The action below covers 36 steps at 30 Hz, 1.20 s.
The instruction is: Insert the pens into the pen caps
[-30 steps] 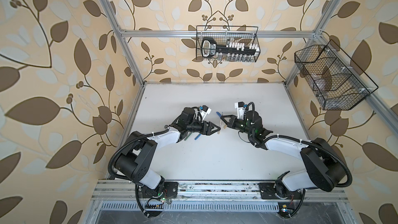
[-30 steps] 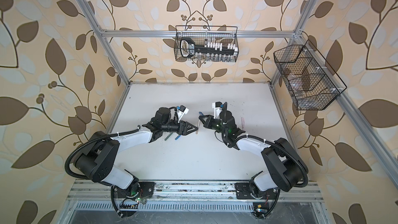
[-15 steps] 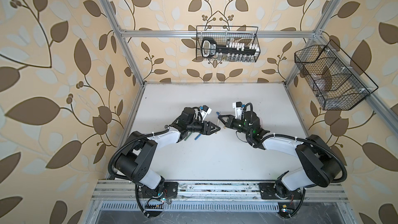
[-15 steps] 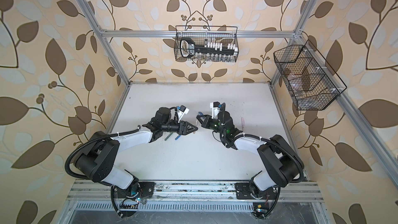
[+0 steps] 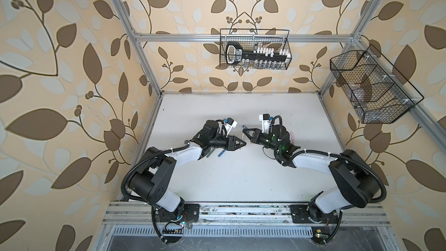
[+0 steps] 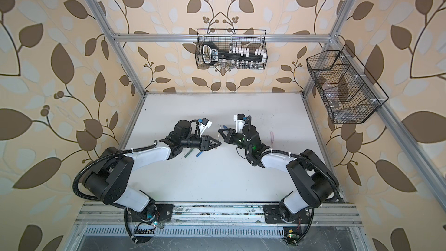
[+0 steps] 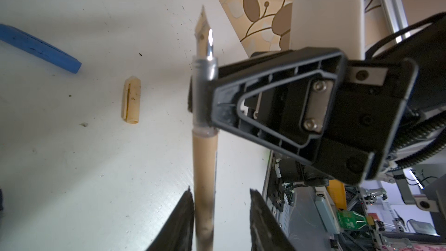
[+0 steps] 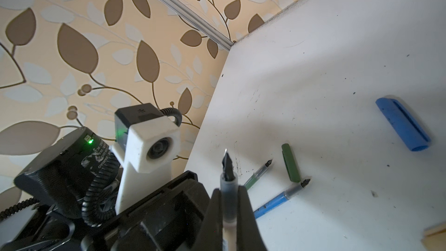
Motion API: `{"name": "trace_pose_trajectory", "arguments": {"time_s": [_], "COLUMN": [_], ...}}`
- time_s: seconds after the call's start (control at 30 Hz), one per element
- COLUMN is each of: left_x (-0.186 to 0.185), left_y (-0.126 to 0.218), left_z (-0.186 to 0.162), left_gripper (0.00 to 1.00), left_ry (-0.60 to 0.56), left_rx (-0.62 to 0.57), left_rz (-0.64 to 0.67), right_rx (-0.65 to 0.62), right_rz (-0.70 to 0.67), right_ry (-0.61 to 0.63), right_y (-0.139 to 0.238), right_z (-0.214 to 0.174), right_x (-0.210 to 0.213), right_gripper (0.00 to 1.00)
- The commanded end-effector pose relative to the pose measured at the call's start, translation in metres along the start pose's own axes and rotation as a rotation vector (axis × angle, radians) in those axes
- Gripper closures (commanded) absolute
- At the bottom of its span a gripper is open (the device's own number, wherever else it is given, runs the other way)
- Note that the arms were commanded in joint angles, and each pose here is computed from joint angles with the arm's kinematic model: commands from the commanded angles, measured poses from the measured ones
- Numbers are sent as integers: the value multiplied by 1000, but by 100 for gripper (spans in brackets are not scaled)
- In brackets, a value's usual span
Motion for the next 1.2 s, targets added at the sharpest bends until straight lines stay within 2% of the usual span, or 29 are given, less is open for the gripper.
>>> {"name": "trace_pose_trajectory", "arguments": {"time_s": [0.0,0.27,0.4,0.87,1.17], "left_x": [-13,-12,-11,-11,-11], "left_y": [1,0,-1,2,7], "left_z": [19,18,18,17,15], "left_gripper": [63,55,55,85,87], "left_ry": [-73,-67,-65,-86,-118], "left_rx": [-41,-36,-34,-24,2], "left_rz": [-58,-55,-54,-14,45], "right_rx": [-37,-45,-45,-48,-32], "right_rz": [41,61,69,79,18], "right_ry": [1,-8,-15,-17,19], "right_y": [-6,-9,-11,-6,12], "right_z": [6,7,7,3,-2], "right_x": [11,11,10,10,10], "right_gripper": [100,100,100,100,99]}}
Point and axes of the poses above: each gripper's point midway between its finger pads, its own y axis back along the fingers, its own x axis along the line the jaws close on, z = x × y, the point moved 8 cm from there along y, back along the fingers, and after that the axes turned 15 degrees about -y, right-handed, at the moved point
